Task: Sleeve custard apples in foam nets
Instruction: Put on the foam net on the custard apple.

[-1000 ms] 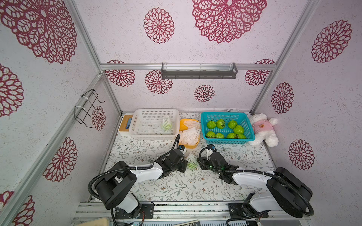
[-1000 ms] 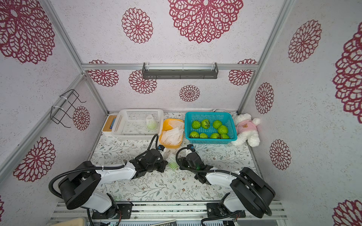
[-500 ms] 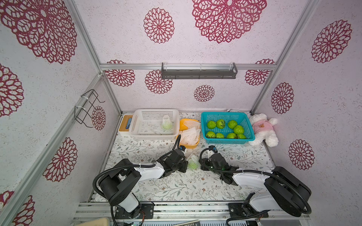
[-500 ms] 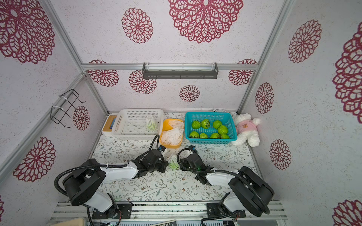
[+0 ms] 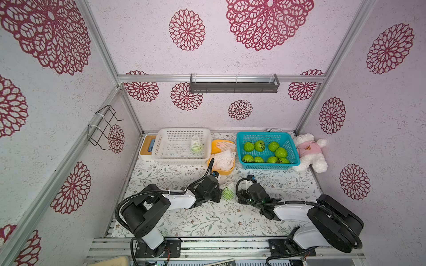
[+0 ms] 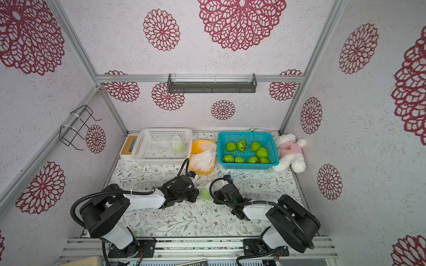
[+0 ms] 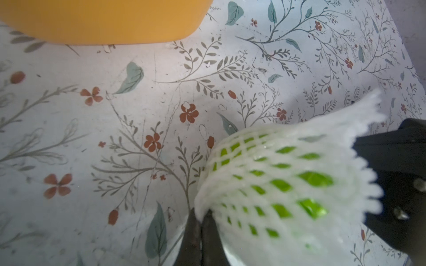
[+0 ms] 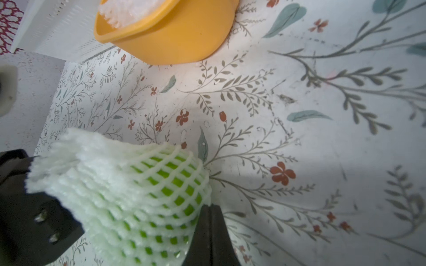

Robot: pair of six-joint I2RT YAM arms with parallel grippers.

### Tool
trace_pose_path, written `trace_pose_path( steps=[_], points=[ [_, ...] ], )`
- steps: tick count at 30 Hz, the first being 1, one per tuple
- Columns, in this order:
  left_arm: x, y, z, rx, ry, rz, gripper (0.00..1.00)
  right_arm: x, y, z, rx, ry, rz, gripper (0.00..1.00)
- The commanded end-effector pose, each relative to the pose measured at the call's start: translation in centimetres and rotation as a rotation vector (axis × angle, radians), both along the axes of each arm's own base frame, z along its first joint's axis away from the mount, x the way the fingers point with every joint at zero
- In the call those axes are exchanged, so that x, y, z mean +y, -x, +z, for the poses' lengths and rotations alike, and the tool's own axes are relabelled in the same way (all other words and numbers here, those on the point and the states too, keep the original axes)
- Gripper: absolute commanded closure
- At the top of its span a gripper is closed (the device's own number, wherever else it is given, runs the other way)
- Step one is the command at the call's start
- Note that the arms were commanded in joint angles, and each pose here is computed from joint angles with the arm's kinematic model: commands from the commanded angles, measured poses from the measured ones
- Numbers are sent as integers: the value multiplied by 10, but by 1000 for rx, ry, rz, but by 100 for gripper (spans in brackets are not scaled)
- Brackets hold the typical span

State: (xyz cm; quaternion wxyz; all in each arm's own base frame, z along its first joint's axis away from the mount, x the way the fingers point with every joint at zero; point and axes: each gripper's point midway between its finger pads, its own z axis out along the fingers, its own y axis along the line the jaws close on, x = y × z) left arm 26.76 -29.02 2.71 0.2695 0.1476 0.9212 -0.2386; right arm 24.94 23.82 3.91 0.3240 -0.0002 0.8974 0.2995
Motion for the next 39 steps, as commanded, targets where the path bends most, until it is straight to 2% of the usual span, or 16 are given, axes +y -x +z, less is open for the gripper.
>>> trace_pose_path(
  steps=[1,8,11,16,20,24,29,31,33,36,39],
  points=[
    [-6,-3,1,14,30,8,99,2,-2,1,7,-22,-9,97],
    [0,3,-3,39,15,18,86,2,3,-10,36,-23,-5,97],
    [6,4,-4,41,0,31,72,-2,5,-9,35,-18,-14,97],
    [14,2,3,11,-25,52,65,-31,2,-7,41,80,-129,88],
    [20,-1,6,-7,-48,69,62,-65,4,-9,61,204,-249,62],
    [24,-4,10,-21,-55,88,57,-70,1,10,3,228,-242,52],
    [34,-11,26,-65,-50,136,51,-52,-9,78,-224,113,-145,42],
    [42,-15,37,-92,-46,164,45,-43,-9,115,-351,51,-84,36],
    [49,-18,52,-123,-31,182,33,-31,-5,147,-460,0,-3,27],
    [63,-22,77,-186,-21,208,5,-9,-1,167,-525,16,134,12],
    [86,-25,101,-243,-21,270,3,8,-3,155,-489,107,214,6]
  ],
)
